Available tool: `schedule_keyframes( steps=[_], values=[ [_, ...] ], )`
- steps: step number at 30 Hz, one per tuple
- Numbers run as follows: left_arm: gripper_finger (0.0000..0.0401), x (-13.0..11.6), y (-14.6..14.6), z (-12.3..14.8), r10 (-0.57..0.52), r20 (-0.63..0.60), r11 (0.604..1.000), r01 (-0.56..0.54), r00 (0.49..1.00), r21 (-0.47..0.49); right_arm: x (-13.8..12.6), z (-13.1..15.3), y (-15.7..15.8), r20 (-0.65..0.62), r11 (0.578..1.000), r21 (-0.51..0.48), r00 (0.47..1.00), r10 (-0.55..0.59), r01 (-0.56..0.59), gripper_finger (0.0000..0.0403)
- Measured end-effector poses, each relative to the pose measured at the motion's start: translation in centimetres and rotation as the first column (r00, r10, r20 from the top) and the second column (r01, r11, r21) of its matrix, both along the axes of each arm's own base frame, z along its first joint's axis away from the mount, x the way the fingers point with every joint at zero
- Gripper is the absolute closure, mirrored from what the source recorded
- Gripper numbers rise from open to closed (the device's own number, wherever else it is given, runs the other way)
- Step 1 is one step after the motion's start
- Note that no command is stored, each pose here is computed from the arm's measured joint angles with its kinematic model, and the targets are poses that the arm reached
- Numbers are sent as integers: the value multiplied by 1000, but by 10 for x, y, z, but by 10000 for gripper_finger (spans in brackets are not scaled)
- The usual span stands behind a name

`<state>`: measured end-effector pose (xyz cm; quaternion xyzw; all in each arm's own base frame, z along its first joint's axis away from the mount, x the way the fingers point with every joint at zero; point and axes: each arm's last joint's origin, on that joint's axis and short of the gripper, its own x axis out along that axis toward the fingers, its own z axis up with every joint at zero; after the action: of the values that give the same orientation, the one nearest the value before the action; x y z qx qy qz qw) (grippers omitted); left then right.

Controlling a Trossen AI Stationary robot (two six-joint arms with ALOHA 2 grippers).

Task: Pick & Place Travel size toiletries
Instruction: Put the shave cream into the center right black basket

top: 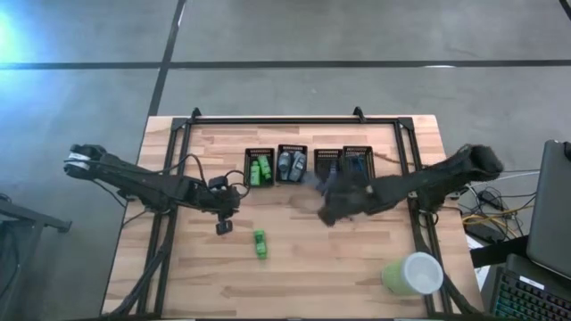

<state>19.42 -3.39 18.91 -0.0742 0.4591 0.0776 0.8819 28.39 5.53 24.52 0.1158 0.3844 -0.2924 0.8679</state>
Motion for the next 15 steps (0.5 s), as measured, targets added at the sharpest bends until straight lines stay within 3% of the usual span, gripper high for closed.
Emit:
schedule_keyframes(
  steps=[3, 7, 10, 15],
  values=[
    [339, 2, 0, 2, 14, 30, 1000, -14, 999, 15, -16, 9, -23, 136, 948, 150, 944, -301, 281, 283],
    [339, 4, 1, 3, 24, 63, 999, -25, 998, 25, -27, -9, -62, 109, 828, 281, 841, -529, 485, 270],
    [339, 5, 1, 3, 26, 65, 999, -28, 998, 27, -29, -30, -88, 56, 767, 374, 812, -580, 522, 269],
    [339, 5, 1, 3, 30, 68, 999, -32, 997, 24, -25, -54, -112, 56, 734, 492, 824, -564, 468, 273]
  ],
)
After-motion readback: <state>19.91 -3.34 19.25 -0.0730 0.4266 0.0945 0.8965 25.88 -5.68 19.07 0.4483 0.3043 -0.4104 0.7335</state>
